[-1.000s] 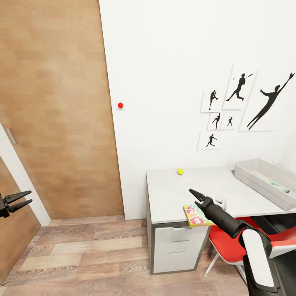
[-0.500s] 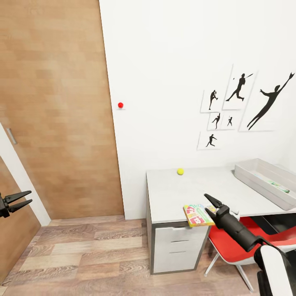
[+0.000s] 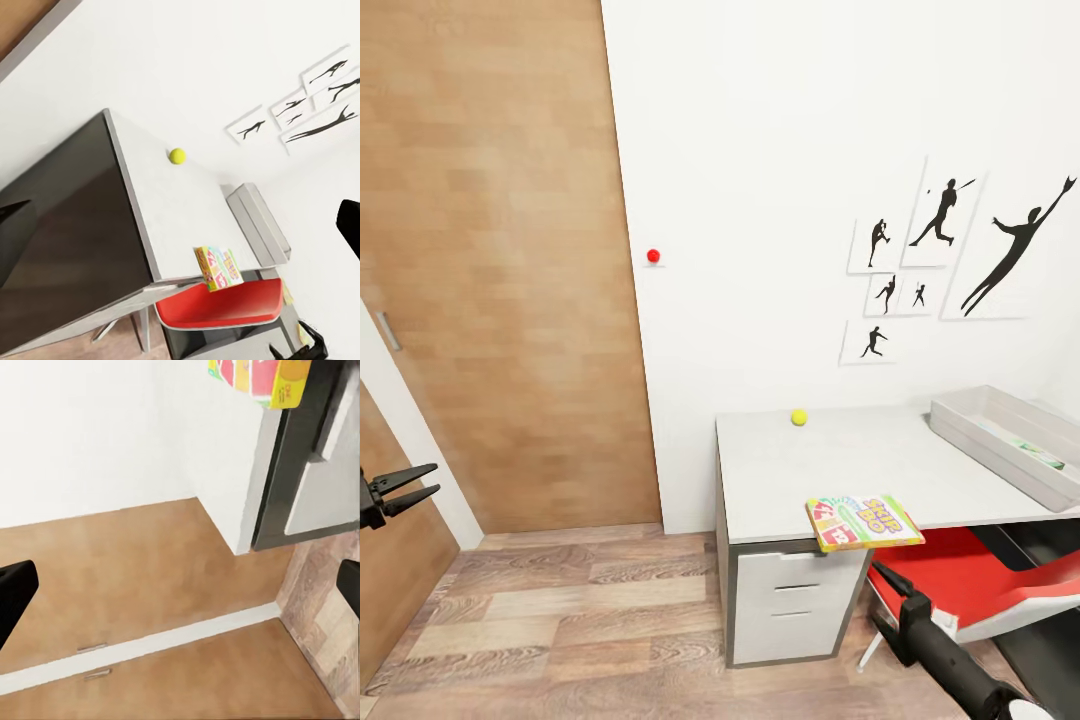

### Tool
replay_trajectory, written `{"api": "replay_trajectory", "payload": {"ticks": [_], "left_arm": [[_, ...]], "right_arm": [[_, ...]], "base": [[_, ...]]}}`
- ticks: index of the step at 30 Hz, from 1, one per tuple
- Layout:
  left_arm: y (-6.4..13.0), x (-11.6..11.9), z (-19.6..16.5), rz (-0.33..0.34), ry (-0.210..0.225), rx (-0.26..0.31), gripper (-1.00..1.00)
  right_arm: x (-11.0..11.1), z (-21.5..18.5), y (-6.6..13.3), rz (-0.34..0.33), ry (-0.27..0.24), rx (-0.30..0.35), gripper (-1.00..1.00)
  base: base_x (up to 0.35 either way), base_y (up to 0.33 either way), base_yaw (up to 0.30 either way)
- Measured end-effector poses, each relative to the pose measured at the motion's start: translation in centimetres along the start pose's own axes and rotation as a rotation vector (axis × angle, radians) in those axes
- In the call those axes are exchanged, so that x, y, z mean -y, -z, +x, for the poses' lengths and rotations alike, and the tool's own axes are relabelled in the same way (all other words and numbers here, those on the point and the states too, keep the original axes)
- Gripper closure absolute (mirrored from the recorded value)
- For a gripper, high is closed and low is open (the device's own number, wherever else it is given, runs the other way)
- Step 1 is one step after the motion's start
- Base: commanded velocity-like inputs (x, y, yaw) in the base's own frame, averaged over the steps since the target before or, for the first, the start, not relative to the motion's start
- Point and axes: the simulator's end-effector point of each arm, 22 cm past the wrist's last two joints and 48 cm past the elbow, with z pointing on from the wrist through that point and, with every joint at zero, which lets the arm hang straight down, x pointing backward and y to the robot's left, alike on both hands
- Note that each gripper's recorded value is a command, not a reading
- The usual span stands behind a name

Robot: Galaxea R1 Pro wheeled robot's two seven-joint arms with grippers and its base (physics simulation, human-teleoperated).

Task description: Put all the toys in the child's room - the three board games (two on the bed and one on the table), the two jigsaw puzzles on the table, and the tennis ball on the table - inside the toy box on the table in the child's room.

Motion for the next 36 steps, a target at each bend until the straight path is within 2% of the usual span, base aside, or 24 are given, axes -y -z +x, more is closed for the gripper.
{"api": "replay_trajectory", "payload": {"ticks": [3, 4, 8, 11, 13, 20, 29, 36], "left_arm": [[-0.1, 0.0, 0.0, 0.001, 0.0, 0.0, -1.0], [-0.1, 0.0, 0.0, 0.002, 0.0, 0.0, -1.0], [-0.1, 0.1, 0.0, 0.002, 0.001, 0.0, -1.0], [-0.1, 0.0, 0.1, 0.002, 0.001, -0.001, -1.0], [-0.2, 0.0, 0.1, 0.004, 0.002, -0.001, -1.0], [-0.4, 0.1, 0.2, 0.006, 0.003, -0.002, -1.0], [-0.4, 0.1, 0.2, 0.006, 0.003, -0.002, -1.0], [-0.4, 0.1, 0.2, 0.006, 0.003, -0.002, -1.0]], "right_arm": [[3.5, 1.0, -0.2, 0.058, -0.065, -0.012, -1.0], [4.0, 1.0, -0.3, 0.065, -0.074, -0.007, -1.0], [6.0, -0.5, -0.3, 0.094, -0.08, 0.075, -1.0], [5.3, -2.1, -0.3, 0.043, -0.045, 0.147, -1.0], [4.6, -2.7, -0.3, 0.001, -0.018, 0.171, -1.0], [3.4, -4.4, -0.9, -0.066, 0.067, 0.233, -1.0], [2.1, -5.1, -1.6, -0.091, 0.094, 0.255, -1.0], [0.5, -5.5, -2.8, -0.111, 0.148, 0.287, -1.0]], "base": [[0.02, 0.0, 0.0], [0.089, 0.0, 0.0], [0.14, 0.0, 0.0], [0.099, 0.0, 0.0], [0.042, 0.0, 0.0], [0.012, 0.0, 0.0], [0.001, 0.0, 0.0], [0.0, 0.0, 0.0]]}}
